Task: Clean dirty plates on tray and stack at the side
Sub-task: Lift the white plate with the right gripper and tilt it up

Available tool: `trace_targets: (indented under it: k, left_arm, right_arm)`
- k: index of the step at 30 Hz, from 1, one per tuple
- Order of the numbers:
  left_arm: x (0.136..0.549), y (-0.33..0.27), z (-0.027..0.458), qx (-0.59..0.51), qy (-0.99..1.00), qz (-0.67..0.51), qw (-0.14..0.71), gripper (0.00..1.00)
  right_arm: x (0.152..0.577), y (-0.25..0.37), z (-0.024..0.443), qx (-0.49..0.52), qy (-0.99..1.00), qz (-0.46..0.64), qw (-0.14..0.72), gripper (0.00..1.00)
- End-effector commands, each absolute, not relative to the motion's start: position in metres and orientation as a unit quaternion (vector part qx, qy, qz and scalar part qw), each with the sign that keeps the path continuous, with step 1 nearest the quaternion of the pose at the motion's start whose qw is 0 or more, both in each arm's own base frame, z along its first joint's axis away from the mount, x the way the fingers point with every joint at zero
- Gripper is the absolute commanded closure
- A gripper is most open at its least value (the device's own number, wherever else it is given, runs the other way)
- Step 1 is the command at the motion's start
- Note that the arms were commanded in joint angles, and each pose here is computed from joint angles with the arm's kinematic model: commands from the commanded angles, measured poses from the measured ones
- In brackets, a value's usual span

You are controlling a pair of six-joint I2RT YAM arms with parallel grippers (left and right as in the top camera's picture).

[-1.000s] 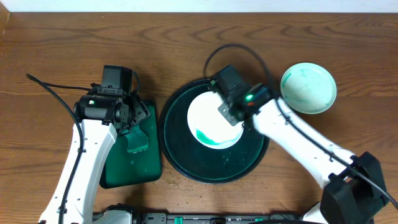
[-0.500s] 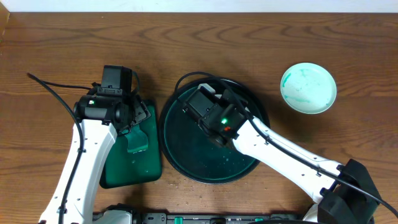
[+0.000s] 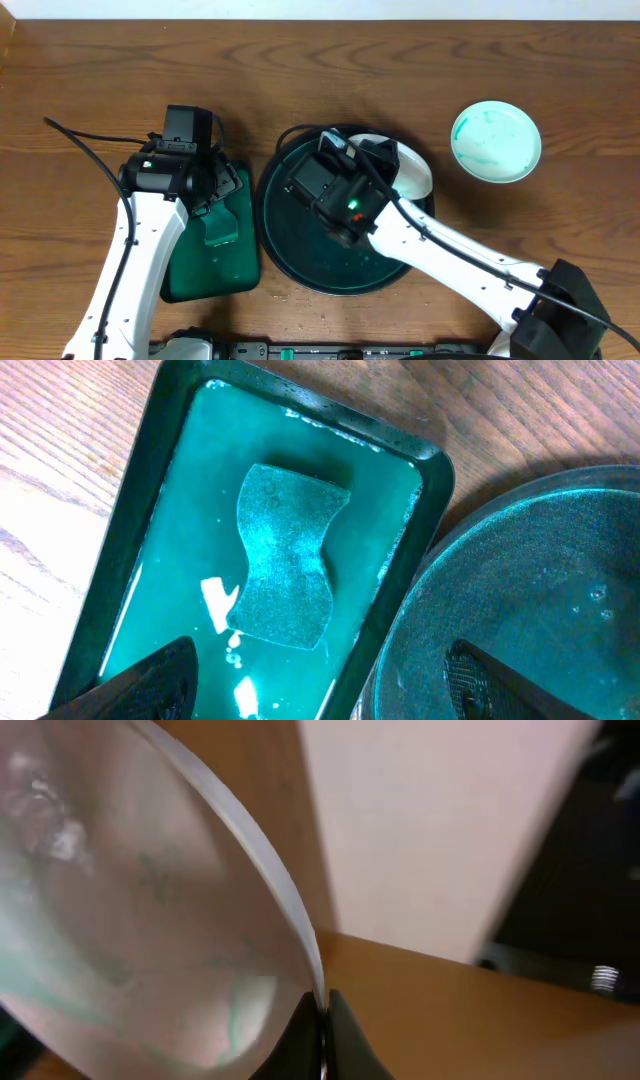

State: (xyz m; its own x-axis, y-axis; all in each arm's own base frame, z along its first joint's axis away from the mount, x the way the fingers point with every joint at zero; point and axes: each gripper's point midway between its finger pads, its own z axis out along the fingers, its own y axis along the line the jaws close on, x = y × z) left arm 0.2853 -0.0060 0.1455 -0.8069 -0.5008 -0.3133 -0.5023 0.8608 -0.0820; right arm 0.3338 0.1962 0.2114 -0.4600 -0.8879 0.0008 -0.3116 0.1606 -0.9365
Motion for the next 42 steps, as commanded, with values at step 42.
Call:
trace_targets:
  k: [42]
  left_arm:
    - [0.290,-0.006,0.154,-0.253,0.952,0.000,0.174,0.20]
  right_arm:
    - [0.336,0.215,0.255,-0.391,0.674,-0.509,0.365,0.99]
